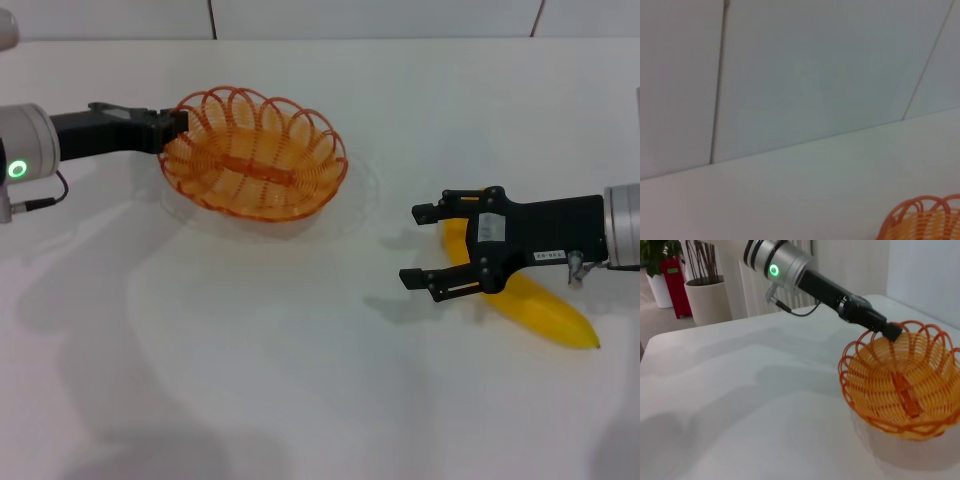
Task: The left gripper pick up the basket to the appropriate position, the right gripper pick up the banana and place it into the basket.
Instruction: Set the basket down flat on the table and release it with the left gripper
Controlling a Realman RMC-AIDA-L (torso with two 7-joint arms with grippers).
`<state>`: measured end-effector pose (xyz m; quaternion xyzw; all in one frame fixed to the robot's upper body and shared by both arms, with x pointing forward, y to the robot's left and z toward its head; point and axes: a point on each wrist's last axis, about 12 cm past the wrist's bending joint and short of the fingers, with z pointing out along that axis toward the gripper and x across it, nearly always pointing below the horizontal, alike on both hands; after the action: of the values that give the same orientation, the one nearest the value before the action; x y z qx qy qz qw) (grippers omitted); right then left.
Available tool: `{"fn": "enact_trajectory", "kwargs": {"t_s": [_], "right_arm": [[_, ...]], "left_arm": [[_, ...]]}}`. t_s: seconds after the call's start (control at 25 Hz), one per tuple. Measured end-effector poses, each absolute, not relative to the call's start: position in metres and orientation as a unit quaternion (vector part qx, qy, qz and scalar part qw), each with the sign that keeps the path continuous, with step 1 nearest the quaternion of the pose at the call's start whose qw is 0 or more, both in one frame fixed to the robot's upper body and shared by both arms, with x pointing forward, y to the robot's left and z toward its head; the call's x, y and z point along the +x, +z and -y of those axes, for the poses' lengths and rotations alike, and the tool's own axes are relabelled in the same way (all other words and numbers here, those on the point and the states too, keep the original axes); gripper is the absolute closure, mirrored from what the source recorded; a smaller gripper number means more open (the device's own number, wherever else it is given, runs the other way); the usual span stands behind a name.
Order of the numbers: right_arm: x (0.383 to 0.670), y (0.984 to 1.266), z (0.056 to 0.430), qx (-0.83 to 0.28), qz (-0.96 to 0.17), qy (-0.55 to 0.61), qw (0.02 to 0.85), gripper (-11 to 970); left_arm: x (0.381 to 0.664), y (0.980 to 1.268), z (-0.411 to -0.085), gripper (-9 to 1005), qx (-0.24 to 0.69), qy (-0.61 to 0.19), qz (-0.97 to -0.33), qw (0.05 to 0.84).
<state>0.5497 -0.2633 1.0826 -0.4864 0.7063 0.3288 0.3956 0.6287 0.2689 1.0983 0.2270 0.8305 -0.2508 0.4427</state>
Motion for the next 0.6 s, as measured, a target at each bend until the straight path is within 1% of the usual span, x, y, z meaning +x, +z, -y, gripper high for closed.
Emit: {"fn": "enact_trajectory", "kwargs": {"t_s": [0.12,0.6], "right_arm": [[0.55,1.083,0.263,-0.487,-0.706,0.329,0.396,69],[0.551,1.083,0.262,-0.488,-0.705,0.328,0.396,69]], "left_arm": [[0.627,1.092,-0.271,927,0.219,-0.246,-0.836,0.44],[0.621,1.082,-0.271,924,0.218,-0.248,-0.843,0.426]]}}
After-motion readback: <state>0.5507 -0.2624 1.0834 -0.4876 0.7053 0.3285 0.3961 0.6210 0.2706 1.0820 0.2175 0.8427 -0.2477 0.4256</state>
